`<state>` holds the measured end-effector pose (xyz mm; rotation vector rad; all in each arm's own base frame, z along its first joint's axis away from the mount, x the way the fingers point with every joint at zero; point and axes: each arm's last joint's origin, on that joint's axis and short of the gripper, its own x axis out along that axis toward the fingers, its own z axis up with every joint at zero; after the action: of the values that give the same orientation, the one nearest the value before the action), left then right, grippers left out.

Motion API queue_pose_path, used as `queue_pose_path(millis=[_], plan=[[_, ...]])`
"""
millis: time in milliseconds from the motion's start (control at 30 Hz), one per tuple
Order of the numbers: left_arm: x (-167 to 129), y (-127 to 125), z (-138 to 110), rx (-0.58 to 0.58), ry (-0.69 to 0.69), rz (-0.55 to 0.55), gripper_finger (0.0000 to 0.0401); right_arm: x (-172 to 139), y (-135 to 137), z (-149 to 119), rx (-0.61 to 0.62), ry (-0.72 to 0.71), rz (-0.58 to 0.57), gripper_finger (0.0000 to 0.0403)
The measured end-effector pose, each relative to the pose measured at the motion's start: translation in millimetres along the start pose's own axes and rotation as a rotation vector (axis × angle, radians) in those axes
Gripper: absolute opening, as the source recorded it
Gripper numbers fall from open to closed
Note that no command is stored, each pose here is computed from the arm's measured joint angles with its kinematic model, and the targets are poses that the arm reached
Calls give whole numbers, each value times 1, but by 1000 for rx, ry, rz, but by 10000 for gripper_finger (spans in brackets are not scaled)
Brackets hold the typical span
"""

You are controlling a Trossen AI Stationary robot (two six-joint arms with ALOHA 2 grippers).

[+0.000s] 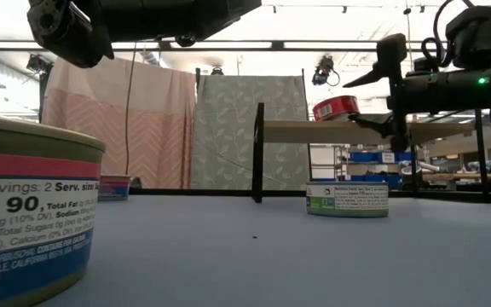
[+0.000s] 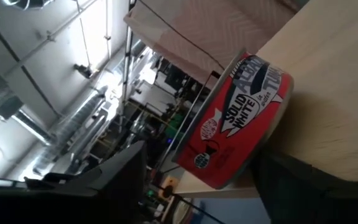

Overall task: Stack canned seafood by type on shelf
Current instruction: Put the left red tuna can on the shelf

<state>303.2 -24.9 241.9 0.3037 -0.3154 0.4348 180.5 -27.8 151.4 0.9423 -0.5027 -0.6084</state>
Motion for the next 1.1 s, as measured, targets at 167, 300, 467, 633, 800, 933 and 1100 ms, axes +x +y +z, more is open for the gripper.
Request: queue_pose_path(millis=[167,300,467,633,800,933,1100], plan=[[0,0,0,0,0,0,362,0,0,0,62,10,7,301],[0,0,0,0,0,0,362,0,-1,-3,133,70,17,288],[0,0,0,0,1,-1,362,0,-2,-4,207,87,8,277],[0,0,0,0,1,-1,362,0,-1,-4,275,95,15,273],[0,0,0,0,1,-1,362,1,-3,-5,299,142,17,270],[0,0,0,-3,1,-1,362,3,-5,-3,303,145,19,268],[0,0,0,-7,1,-1,362,6,-7,0,346,154,23,268]])
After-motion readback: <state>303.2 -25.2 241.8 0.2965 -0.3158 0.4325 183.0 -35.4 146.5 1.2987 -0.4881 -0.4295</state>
